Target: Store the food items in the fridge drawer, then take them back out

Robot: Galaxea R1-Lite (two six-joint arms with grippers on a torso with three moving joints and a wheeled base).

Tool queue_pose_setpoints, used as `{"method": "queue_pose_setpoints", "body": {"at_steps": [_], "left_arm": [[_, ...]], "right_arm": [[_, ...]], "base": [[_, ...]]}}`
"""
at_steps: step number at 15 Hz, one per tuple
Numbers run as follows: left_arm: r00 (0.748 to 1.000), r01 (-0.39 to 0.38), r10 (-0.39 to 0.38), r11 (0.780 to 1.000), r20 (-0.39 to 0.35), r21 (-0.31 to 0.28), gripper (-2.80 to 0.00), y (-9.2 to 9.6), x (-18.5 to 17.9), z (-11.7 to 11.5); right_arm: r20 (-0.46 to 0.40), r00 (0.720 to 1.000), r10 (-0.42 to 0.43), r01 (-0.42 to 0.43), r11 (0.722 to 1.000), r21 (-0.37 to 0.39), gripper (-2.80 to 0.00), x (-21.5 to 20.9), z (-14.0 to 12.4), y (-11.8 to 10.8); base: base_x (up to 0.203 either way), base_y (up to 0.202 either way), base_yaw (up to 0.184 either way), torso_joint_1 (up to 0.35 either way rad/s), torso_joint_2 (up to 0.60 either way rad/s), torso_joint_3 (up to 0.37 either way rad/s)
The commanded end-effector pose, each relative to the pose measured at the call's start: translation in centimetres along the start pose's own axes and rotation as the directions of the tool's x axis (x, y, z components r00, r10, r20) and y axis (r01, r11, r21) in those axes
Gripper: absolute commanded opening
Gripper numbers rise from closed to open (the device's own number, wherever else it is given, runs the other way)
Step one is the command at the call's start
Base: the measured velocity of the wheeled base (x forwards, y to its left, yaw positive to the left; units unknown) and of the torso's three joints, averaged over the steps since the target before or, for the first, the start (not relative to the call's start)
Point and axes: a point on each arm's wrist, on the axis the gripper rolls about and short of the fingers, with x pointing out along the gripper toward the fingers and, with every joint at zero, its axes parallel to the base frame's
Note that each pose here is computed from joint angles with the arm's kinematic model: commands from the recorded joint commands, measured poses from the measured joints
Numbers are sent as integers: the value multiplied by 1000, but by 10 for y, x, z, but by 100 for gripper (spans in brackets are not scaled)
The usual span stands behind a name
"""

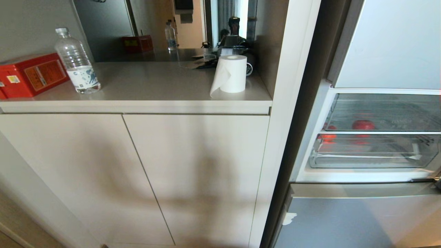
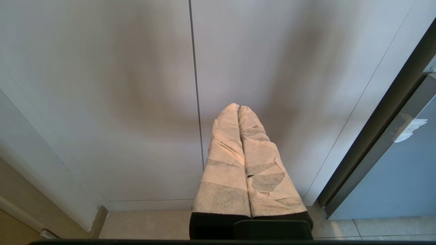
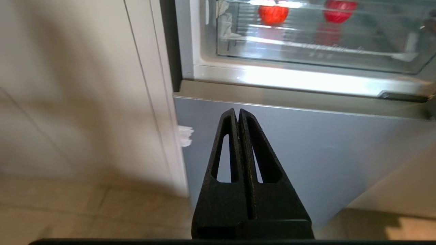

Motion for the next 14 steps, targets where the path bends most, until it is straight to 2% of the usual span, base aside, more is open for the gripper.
{"method": "queue_pose_setpoints", "body": {"at_steps": [1,3,6,8,10,11,14], "left_arm": [[1000,0,0,1000,-1,0,-280,0,0,0],[1000,0,0,1000,-1,0,-280,0,0,0],[1000,0,0,1000,-1,0,-280,0,0,0],[1000,0,0,1000,-1,0,-280,0,0,0],[1000,0,0,1000,-1,0,-280,0,0,0],[1000,0,0,1000,-1,0,-280,0,0,0],[1000,0,0,1000,-1,0,-280,0,0,0]], "right_arm": [[-176,984,22,-14,999,43,-280,34,27,-3],[-286,956,60,-29,993,113,-280,75,47,-5],[-389,916,96,-29,984,176,-280,148,50,-8],[-410,906,106,-27,980,195,-280,192,39,-9],[-397,912,101,-22,979,200,-280,227,25,-10],[-378,921,97,-21,980,200,0,240,19,-11],[-268,959,91,-40,981,187,0,265,14,-12]], "base": [[0,0,0,0,0,0],[0,0,0,0,0,0],[0,0,0,0,0,0],[0,0,0,0,0,0],[0,0,0,0,0,0],[0,0,0,0,0,0],[0,0,0,0,0,0]]}}
